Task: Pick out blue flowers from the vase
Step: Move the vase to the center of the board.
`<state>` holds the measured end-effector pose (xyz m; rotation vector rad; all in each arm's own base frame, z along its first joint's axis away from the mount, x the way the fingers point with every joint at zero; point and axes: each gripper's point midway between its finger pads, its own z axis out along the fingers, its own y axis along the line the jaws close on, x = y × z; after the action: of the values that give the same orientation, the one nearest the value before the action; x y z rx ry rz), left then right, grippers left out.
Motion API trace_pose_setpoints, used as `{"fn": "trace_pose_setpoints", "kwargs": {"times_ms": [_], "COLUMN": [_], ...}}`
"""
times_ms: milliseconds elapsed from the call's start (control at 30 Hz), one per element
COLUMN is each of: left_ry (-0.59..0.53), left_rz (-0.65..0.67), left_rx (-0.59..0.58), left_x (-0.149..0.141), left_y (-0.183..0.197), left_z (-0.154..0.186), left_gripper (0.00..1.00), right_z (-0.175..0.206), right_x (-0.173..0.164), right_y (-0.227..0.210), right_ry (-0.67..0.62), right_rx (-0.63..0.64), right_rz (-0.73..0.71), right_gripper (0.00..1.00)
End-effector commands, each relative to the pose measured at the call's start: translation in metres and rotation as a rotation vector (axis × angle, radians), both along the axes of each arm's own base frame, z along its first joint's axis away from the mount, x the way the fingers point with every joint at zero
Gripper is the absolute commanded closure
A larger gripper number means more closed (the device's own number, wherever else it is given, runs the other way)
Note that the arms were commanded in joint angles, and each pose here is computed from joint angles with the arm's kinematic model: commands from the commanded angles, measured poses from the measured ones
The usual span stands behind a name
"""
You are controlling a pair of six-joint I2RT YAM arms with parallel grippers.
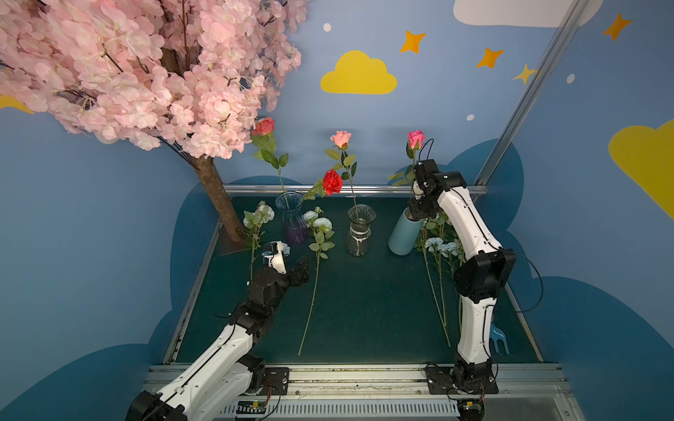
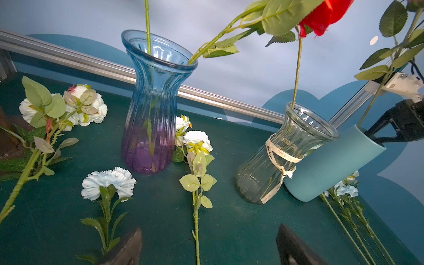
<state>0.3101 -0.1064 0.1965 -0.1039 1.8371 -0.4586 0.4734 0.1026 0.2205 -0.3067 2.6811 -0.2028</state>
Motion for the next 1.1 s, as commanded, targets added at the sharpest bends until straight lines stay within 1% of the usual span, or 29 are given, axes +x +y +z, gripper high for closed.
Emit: {"fn": "trace_pose_setpoints", "kwargs": {"times_ms": [0,267,533,567,667,767,967,1067], "left_ry": [-0.023,-0.023,-0.019,-0.02,-0.021,-0.021,-0.027,-0.027], "left_rz": [-0.006,-0.006,-0.011,-0.01,-0.01,-0.01,-0.009,-0.008], "left_rx": [-0.006,-0.002,0.003,0.003,0.002,0.002,-0.002,-0.001], "left_x": [0.003,0.004,0.005,0.005,0.005,0.005,0.004,0.004], "left_y": [-0.001,-0.002,-0.003,-0.003,-0.003,-0.003,-0.002,-0.002], "left_z": [0.01,0.011,0.01,0.011,0.011,0.011,0.012,0.011], "left_gripper": [0.09,0.09,0.09,0.09,0.09,0.09,0.09,0.09], "right_z": [0.027,0.021,0.017,0.015,0.012,0.016,0.044,0.063], "right_x": [0.011,0.011,0.01,0.009,0.009,0.006,-0.002,-0.008], "right_y": [-0.01,-0.026,-0.018,-0.017,-0.015,-0.014,-0.014,-0.016], "right_ry": [-0.099,-0.075,-0.058,-0.051,-0.042,-0.048,-0.114,-0.177], "right_rx": [-0.014,-0.055,-0.015,-0.01,-0.004,0.011,0.055,0.073], "right_rz": [-0.027,-0.058,-0.041,-0.037,-0.03,-0.032,-0.045,-0.054], "right_gripper": [1.0,1.0,1.0,0.98,0.83,0.72,0.59,0.56]}}
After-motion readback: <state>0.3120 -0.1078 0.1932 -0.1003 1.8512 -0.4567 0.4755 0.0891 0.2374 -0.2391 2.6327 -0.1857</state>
